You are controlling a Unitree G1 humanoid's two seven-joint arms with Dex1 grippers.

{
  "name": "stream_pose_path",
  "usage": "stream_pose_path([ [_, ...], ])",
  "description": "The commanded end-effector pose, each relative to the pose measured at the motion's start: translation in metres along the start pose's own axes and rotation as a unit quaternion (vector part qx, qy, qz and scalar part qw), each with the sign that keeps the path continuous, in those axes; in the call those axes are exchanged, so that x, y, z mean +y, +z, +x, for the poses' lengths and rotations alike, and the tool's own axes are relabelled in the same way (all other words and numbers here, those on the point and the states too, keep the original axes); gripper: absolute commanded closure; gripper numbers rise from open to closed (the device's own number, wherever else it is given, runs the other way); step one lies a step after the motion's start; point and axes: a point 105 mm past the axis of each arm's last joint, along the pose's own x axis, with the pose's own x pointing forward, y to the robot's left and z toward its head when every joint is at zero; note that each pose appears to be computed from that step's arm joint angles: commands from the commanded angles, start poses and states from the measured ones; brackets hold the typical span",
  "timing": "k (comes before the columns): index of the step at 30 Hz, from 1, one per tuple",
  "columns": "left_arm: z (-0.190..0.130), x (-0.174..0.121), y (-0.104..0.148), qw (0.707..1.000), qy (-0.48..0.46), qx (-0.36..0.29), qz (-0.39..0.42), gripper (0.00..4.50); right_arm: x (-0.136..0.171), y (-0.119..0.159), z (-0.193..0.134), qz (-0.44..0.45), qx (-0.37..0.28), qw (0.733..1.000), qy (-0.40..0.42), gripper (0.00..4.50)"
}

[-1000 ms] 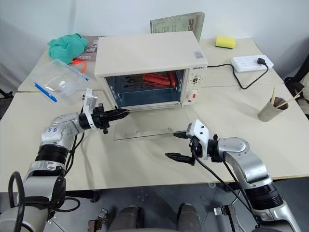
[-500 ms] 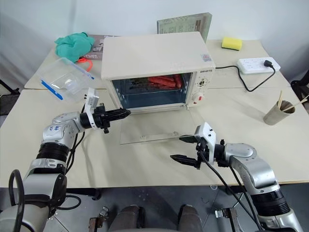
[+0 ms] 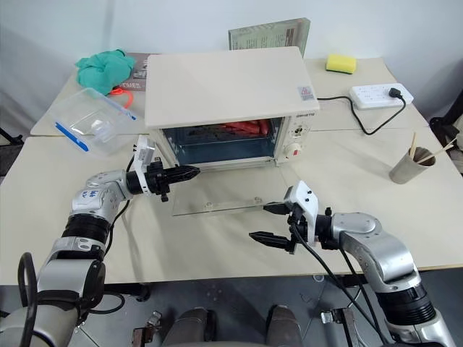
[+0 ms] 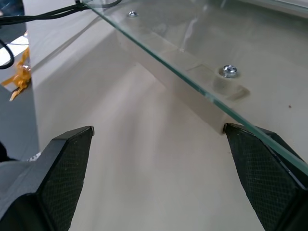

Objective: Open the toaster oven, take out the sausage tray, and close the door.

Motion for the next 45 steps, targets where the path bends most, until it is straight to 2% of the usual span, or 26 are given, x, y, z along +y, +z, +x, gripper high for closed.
stream_pose_path([
  [1,0.005,0.001,0.016,1.000,-0.001,-0.015,0.023,4.44,0.006,0.000,0.006,-0.002,0.008,1.000,0.021,0.00],
  [9,0.004,0.004,0.018,1.000,0.004,-0.020,0.024,4.44,0.005,0.027,0.005,-0.015,-0.030,0.999,0.028,0.00],
  [19,0.001,0.003,0.023,0.999,-0.004,-0.030,0.015,4.44,0.014,0.018,0.011,0.103,-0.063,0.991,0.056,0.00],
  [28,-0.002,0.004,0.024,0.999,0.000,-0.031,0.016,4.44,0.017,0.009,0.014,0.157,-0.016,0.985,0.065,0.00],
  [34,-0.002,0.004,0.024,0.999,0.002,-0.032,0.018,4.44,0.017,0.005,0.013,0.151,0.012,0.986,0.064,0.00],
  [39,-0.003,0.004,0.023,0.999,0.001,-0.031,0.019,4.44,0.012,0.000,0.010,0.065,0.045,0.995,0.055,0.00],
  [45,-0.004,0.003,0.022,0.999,0.000,-0.032,0.019,4.44,0.008,0.005,0.004,0.067,0.037,0.995,0.056,0.00],
])
